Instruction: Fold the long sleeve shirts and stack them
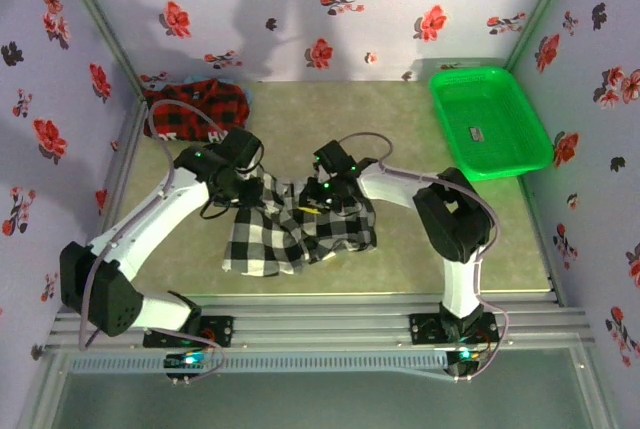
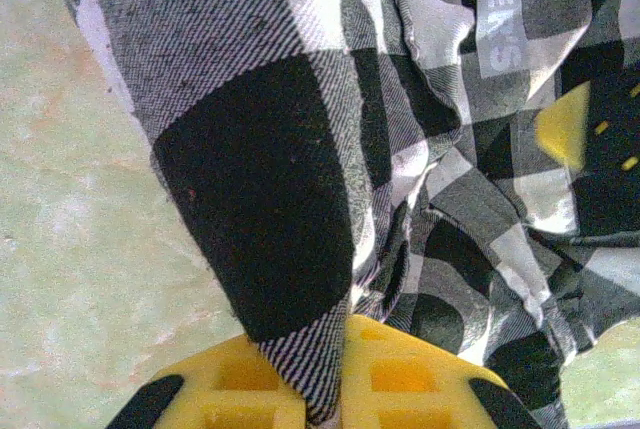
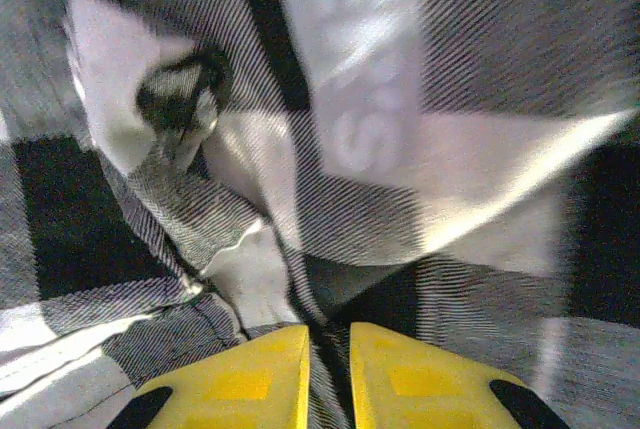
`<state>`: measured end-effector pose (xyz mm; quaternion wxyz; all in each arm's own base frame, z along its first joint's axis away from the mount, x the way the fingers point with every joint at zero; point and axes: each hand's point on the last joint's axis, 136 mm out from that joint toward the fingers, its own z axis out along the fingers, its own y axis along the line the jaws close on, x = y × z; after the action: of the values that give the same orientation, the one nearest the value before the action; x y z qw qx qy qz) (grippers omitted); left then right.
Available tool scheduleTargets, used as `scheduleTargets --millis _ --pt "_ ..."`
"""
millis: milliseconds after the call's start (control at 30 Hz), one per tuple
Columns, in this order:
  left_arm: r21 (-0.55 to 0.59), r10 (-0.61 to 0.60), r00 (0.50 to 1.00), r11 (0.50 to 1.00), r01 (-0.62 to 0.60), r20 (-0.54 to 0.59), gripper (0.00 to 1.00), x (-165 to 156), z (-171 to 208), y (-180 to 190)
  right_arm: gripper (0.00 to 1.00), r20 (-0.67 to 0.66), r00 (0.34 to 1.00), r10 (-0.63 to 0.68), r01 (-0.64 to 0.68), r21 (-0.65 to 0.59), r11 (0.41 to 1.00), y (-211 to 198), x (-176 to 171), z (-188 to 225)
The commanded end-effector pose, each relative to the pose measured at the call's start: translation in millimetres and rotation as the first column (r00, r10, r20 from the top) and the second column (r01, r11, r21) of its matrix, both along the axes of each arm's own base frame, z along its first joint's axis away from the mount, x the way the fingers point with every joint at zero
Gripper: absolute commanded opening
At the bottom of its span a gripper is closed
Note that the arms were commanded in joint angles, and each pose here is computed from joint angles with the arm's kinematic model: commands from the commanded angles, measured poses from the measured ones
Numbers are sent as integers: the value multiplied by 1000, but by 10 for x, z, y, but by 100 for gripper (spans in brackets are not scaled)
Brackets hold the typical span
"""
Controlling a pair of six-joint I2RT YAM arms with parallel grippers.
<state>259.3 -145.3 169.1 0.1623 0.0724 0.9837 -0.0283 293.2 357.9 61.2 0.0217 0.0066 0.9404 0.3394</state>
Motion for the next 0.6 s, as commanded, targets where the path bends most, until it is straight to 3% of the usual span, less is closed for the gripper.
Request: scheduleTargets --millis 0,200,433,567 --pt "78 -55 998 995 56 -6 11 35 75 90 19 28 999 41 -42 21 999 54 13 208" --pt "133 -101 995 986 101 -8 11 131 160 100 14 -48 993 111 -109 45 993 391 -296 -78" --pt "222 -139 990 965 139 -16 10 205 242 180 9 -109 984 142 -117 211 970 1140 -380 -99" --pt "302 -186 982 935 185 -26 10 275 336 194 10 -143 980 140 -93 297 950 1288 -297 8"
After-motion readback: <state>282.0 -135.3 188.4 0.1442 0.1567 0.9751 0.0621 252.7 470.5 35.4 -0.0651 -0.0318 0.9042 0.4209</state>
